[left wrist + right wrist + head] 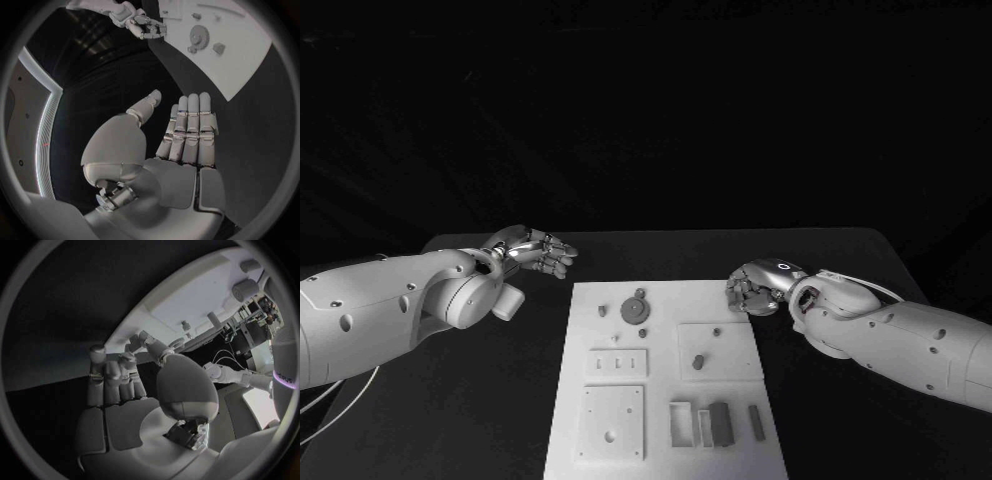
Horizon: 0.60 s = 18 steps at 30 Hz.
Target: Assemble the parts on the task board
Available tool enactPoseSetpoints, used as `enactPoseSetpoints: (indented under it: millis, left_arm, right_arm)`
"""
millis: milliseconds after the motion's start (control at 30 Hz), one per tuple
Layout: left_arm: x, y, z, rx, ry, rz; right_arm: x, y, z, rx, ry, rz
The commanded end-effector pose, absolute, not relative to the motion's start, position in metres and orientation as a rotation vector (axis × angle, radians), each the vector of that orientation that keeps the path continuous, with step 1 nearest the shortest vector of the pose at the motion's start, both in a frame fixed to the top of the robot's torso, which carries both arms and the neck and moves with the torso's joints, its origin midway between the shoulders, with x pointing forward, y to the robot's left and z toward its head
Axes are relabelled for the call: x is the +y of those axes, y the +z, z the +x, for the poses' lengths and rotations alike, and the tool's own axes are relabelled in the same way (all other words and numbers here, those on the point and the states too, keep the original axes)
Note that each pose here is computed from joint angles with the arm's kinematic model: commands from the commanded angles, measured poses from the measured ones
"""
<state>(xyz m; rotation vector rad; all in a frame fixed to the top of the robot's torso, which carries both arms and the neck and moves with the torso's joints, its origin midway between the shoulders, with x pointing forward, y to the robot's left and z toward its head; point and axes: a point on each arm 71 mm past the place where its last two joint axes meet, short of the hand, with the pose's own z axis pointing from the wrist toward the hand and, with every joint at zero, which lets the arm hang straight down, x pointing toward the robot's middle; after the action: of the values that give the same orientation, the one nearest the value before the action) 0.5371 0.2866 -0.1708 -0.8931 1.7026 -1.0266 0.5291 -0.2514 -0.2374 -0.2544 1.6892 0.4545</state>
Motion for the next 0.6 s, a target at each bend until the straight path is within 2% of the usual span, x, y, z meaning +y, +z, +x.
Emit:
enactPoseSetpoints:
  millis: [33, 233, 600]
  left_arm:
    - [0.284, -0.171, 0.536, 1.731, -1.029, -0.862]
    - [0.28, -0.173, 0.536, 1.797, -0.981, -0.777]
    - [0.269, -0.177, 0.535, 1.882, -0.866, -0.7]
  right_arm:
    - [-0.248, -0.236, 0.527, 1.671, 0.466, -0.27]
    - [-0.241, -0.233, 0.523, 1.667, 0.477, -0.284]
    - [-0.208, -0.201, 0.523, 1.654, 0.513, -0.344]
